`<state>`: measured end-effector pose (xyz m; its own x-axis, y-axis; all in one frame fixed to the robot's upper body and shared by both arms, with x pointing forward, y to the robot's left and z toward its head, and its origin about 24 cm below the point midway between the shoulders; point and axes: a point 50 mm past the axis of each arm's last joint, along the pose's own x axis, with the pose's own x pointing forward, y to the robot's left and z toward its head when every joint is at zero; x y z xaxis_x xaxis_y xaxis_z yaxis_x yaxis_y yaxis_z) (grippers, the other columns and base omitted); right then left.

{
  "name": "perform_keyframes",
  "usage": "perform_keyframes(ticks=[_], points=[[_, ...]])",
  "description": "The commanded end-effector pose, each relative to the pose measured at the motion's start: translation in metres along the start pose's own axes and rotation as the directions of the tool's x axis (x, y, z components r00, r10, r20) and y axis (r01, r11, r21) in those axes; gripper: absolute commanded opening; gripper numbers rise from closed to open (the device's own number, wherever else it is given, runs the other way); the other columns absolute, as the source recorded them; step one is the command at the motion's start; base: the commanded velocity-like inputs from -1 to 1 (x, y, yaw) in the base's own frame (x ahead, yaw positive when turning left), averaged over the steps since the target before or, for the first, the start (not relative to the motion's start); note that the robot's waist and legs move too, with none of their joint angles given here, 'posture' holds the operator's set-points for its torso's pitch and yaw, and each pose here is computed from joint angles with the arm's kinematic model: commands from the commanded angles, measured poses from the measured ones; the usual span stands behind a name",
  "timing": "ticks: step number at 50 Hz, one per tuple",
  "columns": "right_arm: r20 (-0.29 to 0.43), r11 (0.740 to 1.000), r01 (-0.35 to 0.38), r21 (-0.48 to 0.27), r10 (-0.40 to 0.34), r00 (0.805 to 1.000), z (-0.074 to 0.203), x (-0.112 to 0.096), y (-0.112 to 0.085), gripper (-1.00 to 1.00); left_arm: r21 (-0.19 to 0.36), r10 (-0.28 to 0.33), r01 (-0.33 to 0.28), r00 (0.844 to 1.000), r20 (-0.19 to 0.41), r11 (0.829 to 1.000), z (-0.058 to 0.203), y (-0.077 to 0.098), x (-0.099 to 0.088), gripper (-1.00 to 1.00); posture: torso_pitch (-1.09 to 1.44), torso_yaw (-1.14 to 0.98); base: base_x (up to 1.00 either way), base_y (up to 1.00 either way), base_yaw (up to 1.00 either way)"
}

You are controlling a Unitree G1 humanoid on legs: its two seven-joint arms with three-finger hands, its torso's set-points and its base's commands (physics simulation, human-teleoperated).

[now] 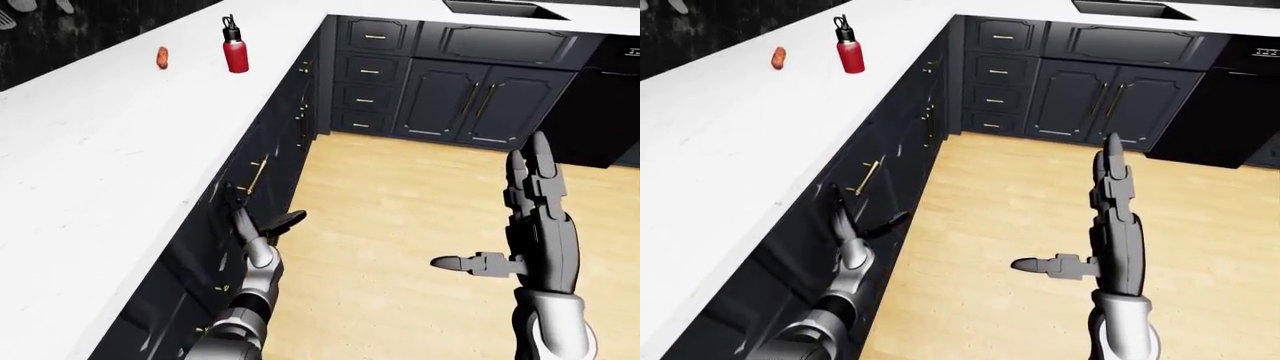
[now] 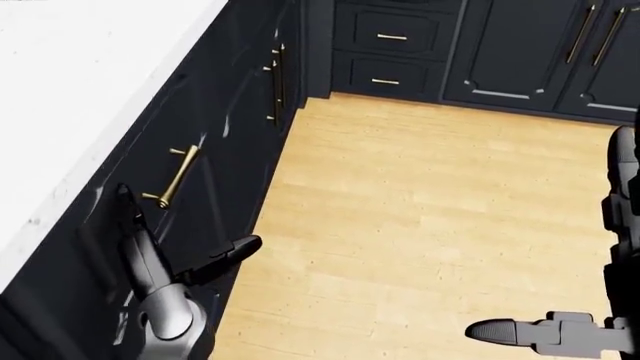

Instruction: Close the right drawer.

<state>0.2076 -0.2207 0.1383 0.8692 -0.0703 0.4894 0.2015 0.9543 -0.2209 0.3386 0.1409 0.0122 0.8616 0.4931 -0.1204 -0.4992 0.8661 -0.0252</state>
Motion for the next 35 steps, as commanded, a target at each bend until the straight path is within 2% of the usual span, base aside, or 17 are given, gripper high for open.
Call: perform_keyframes(ticks=[1,29,32,35], points=[[0.079,1.000,0.009,-0.012,-0.008,0.997,0.013,0.004,-0.002,1.00,-0.066,0.104,-0.102,0.994,0.031,0.993,0.013,0.010,0.009,1.00,0.00,0.00,0.00,0.00,0.00],[0.080,1.000,0.006,-0.014,-0.005,0.997,0.013,0.004,-0.002,1.00,-0.078,0.198,-0.200,0.980,-0.026,0.977,0.012,0.026,0.018,1.00,0.00,0.00,0.00,0.00,0.00],[0.079,1.000,0.006,-0.013,-0.005,0.997,0.012,0.004,-0.002,1.00,-0.078,0.218,-0.221,0.975,-0.039,0.972,0.012,0.028,0.020,1.00,0.00,0.00,0.00,0.00,0.00],[0.079,1.000,0.006,-0.014,-0.005,0.997,0.012,0.004,-0.002,1.00,-0.068,0.278,-0.283,0.958,-0.071,0.957,0.010,0.033,0.021,1.00,0.00,0.00,0.00,0.00,0.00]])
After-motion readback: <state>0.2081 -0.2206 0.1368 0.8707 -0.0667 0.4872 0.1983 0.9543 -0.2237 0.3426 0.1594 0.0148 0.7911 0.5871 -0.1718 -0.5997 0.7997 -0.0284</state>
